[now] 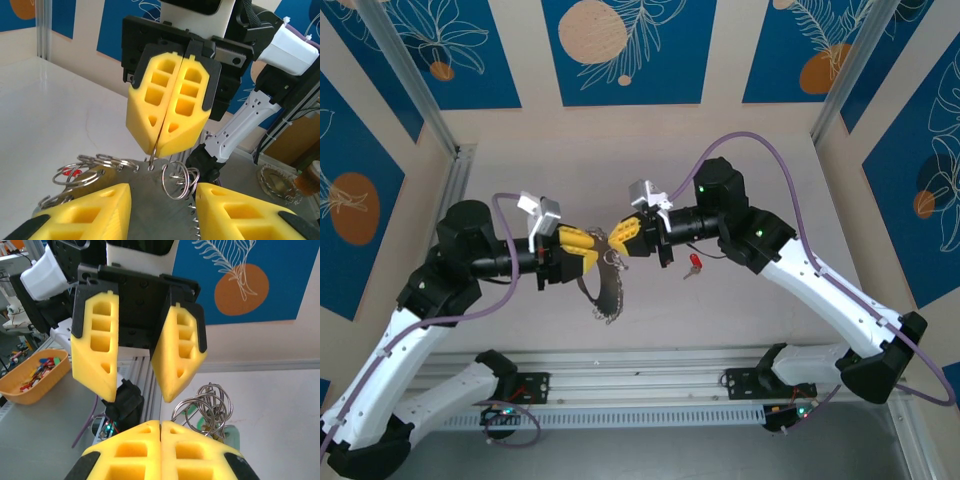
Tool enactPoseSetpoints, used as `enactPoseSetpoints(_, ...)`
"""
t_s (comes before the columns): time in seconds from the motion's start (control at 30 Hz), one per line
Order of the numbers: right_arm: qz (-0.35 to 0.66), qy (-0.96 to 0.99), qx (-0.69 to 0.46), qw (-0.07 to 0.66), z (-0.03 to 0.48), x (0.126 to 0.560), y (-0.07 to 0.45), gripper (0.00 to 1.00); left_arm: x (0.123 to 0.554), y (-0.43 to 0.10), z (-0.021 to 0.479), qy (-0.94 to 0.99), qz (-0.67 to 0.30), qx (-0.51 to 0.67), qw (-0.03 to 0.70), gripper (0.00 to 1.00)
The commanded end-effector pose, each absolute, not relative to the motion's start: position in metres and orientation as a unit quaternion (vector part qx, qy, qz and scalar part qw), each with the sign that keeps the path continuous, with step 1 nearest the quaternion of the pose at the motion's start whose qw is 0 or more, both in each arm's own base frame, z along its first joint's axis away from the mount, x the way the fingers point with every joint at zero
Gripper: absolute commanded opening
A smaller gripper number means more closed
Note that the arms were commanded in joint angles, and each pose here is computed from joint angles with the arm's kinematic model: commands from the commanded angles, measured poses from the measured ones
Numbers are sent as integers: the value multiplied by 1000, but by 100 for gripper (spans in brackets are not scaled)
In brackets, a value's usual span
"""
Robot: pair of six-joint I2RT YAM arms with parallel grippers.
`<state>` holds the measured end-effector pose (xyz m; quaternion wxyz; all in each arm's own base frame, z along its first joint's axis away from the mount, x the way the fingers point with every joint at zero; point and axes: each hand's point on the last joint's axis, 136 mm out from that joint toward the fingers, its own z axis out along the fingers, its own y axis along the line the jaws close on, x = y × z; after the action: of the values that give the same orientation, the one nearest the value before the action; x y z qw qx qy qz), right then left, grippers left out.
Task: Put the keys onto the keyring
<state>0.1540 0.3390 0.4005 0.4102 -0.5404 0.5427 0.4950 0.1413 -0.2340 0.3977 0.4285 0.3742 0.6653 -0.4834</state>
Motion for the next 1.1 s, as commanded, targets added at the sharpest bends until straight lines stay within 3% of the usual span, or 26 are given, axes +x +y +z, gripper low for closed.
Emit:
enactPoseSetpoints(0.0, 517, 513, -534, 429, 425, 142, 337, 0, 137, -232, 408, 654, -467, 391, 448, 40)
enactPoseSetpoints(1.07, 520, 529, -535, 404, 413, 143, 345, 0, 157, -263, 394, 664, -386, 466, 440, 31)
